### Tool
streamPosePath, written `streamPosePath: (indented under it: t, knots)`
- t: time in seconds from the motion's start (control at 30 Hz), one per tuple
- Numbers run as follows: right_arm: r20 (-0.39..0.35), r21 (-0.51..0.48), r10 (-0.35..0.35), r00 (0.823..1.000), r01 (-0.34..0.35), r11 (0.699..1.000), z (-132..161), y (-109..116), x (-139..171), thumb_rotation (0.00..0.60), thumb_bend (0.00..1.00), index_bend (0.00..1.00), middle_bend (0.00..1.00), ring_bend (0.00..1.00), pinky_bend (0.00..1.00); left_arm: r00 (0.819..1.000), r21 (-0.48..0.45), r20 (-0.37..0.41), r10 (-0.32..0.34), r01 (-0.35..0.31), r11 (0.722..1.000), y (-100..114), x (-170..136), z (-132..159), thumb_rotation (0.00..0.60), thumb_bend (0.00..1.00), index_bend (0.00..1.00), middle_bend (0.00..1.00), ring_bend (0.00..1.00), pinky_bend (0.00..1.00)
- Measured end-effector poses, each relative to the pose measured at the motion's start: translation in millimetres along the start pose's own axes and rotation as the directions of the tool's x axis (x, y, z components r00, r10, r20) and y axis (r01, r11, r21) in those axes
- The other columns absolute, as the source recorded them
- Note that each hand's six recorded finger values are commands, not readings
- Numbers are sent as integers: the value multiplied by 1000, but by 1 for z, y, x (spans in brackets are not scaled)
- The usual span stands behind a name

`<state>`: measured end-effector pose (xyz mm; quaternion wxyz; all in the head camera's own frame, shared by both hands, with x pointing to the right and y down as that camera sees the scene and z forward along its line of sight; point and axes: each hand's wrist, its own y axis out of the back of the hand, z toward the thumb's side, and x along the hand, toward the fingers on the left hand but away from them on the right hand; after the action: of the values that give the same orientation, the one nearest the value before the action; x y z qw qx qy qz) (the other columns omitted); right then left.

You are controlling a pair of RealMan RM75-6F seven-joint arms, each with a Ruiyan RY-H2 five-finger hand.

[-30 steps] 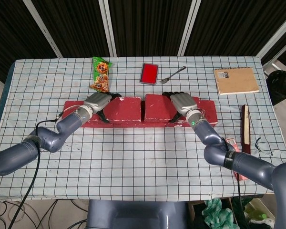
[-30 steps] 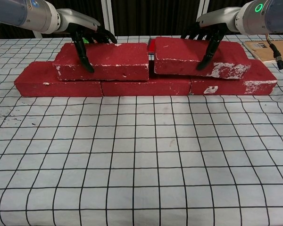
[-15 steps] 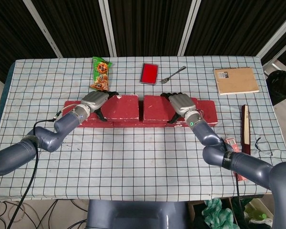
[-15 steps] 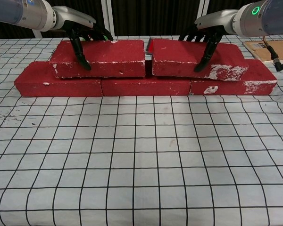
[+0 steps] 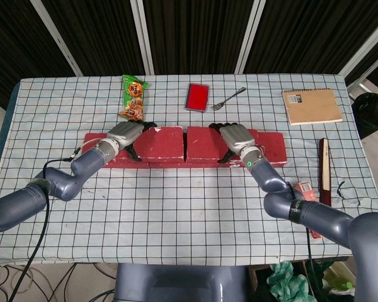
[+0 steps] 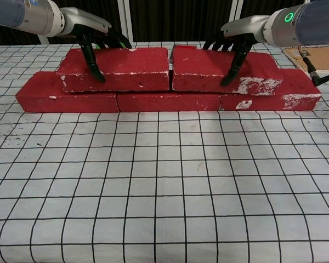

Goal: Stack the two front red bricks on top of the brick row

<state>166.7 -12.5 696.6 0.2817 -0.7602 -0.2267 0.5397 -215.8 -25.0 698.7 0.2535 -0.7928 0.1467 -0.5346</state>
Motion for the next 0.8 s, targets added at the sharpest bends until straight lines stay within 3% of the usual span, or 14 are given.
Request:
streamPosePath:
  t: [0.8]
  knots:
    - [3,18,-14,1000,14,1000,-1,0,-2,600,50,214,220,208,189,1000,-17,-9,-16,15,1000,-2,8,2,600,129,158,156,42,68]
